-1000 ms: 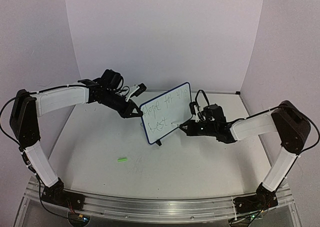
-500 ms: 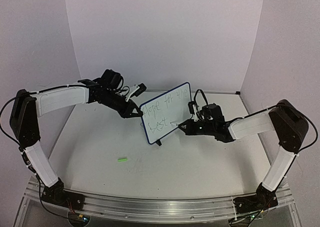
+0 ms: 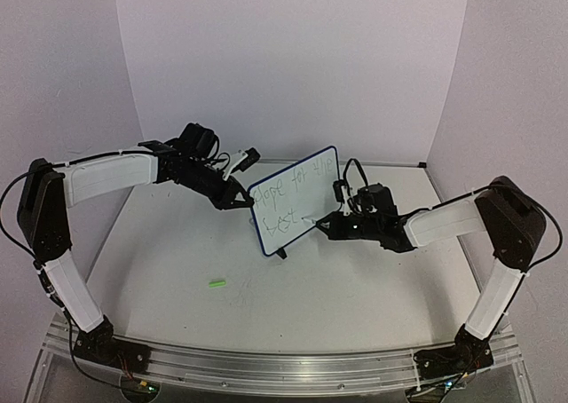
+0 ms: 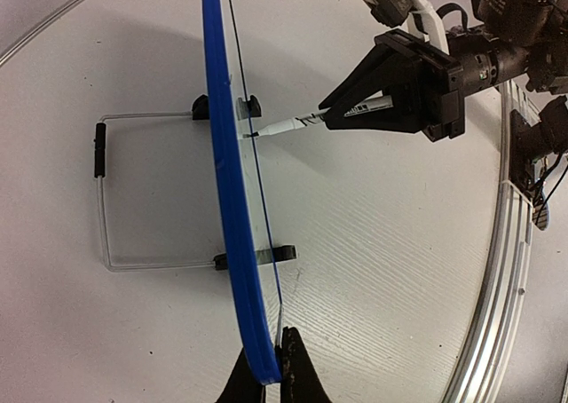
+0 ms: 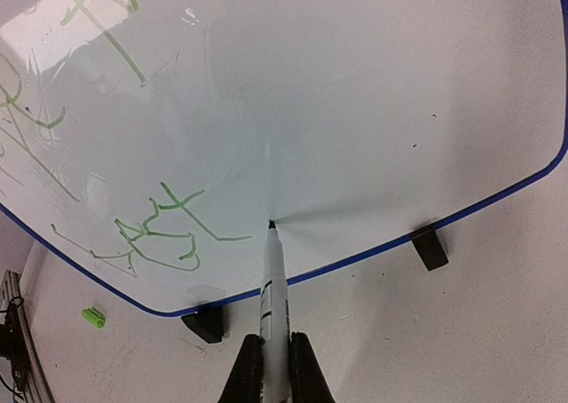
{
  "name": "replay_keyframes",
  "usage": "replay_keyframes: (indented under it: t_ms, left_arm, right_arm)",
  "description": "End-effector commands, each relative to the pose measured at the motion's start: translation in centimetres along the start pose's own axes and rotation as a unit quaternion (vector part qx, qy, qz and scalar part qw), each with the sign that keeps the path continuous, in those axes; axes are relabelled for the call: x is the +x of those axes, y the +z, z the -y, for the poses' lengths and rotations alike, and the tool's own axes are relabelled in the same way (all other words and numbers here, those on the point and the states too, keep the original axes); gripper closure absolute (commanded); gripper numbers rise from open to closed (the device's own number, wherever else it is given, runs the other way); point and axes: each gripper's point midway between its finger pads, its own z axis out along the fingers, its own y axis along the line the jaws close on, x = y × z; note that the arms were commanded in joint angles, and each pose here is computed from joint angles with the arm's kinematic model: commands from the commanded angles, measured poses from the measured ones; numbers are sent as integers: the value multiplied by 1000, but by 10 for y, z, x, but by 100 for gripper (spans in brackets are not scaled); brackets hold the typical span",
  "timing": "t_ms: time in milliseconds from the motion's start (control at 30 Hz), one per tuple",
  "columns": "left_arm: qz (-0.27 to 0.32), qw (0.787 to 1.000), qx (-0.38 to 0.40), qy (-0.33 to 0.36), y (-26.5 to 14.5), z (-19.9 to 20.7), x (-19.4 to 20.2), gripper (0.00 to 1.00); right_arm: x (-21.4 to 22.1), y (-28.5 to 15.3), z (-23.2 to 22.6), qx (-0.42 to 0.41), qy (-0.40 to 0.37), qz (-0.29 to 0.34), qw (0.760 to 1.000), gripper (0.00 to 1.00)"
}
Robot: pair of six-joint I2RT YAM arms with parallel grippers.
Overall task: Write a sentence on the whiteboard
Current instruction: Write on the whiteboard with the whiteboard marker without the cap.
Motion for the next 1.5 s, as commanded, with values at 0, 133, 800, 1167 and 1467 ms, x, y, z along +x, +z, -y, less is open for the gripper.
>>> replay_keyframes:
  t_ms: [0,133,800,1167,1467]
  left_arm:
    - [-25,1000,6,0,-1,8,10,100]
    - [-26,1000,6,0,-1,8,11,100]
    - [-25,999,19,-22,-2,12,9,100]
    - [-21,999,19,-22,-18,20,-3,100]
    - [-29,999,26,-30,-27,27,1,100]
  right_arm:
    - [-17,5,-6,-10,-7,22,1000,100]
    - [-18,4,-6,-9,-8,23,1000,100]
    - [-48,-80,5,80,-36,72,994,100]
    - [-61,-127,15,117,-41,106,987,100]
    - [-60,-141,14,119,-38,118,985,100]
